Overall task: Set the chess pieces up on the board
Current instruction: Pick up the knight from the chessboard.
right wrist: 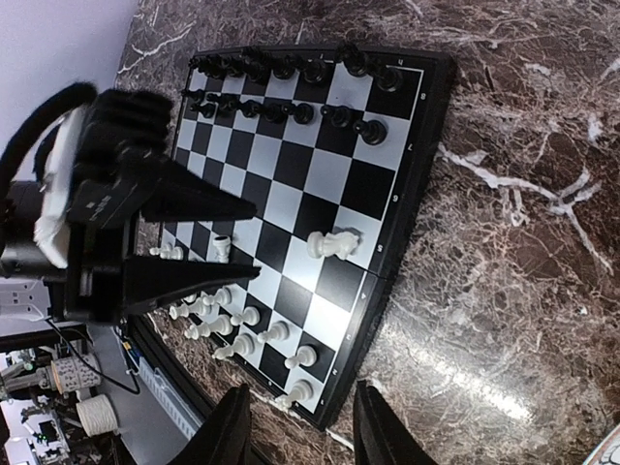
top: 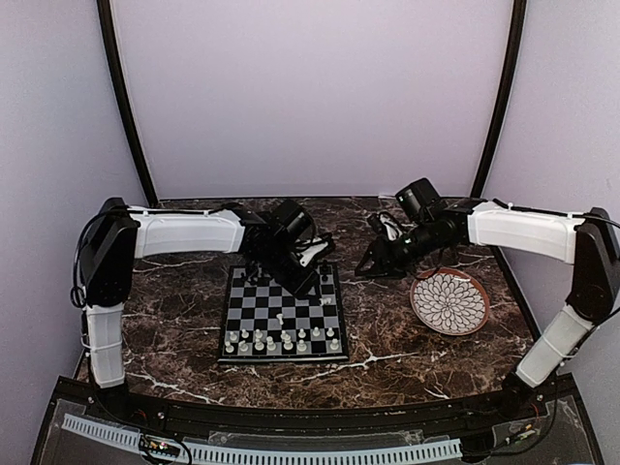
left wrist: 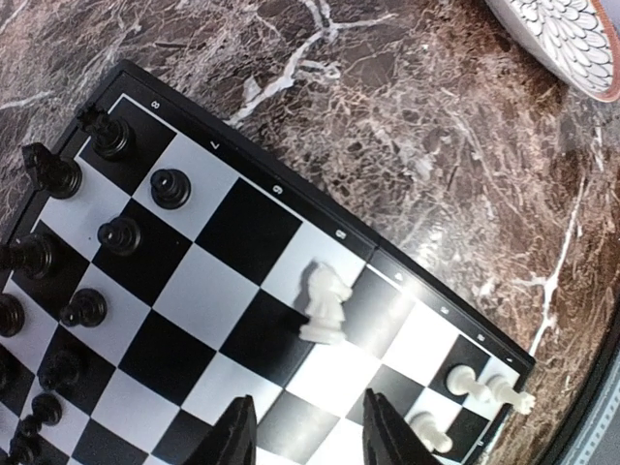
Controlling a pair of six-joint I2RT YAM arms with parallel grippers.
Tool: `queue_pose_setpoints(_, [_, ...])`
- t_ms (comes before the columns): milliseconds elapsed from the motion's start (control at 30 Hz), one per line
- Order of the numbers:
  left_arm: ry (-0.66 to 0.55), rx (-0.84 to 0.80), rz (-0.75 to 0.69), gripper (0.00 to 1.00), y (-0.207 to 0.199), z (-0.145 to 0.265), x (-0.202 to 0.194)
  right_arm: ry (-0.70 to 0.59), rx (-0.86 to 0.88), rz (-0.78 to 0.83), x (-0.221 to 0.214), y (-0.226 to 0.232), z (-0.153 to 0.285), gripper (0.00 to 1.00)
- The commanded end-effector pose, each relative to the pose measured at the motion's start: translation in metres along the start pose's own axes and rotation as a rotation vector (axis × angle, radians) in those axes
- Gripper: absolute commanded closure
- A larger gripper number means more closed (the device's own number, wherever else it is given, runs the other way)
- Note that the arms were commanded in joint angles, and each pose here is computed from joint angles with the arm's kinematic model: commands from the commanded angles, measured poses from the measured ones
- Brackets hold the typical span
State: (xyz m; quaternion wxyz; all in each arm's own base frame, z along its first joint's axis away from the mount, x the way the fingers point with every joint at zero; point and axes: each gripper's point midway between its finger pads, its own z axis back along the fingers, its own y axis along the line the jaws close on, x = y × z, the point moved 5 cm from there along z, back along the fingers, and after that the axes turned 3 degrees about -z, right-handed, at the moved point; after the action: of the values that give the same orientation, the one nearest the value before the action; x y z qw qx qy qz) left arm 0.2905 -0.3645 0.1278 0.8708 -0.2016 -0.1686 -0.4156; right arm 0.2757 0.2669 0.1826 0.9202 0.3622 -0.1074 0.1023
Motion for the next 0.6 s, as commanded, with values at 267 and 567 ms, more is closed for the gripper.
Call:
queue_pose_setpoints(267, [0.083, 0.0, -0.123, 0.59, 0.004, -0.025, 0.007, -0.005, -0.075, -0.012, -0.023, -0.019, 0.019, 0.61])
queue_pose_setpoints(567, [0.125, -0.039, -0.124, 0.59, 0.001, -0.041, 0.003, -0.001, -0.091, -0.016, -0.026, -0.024, 0.022, 0.6])
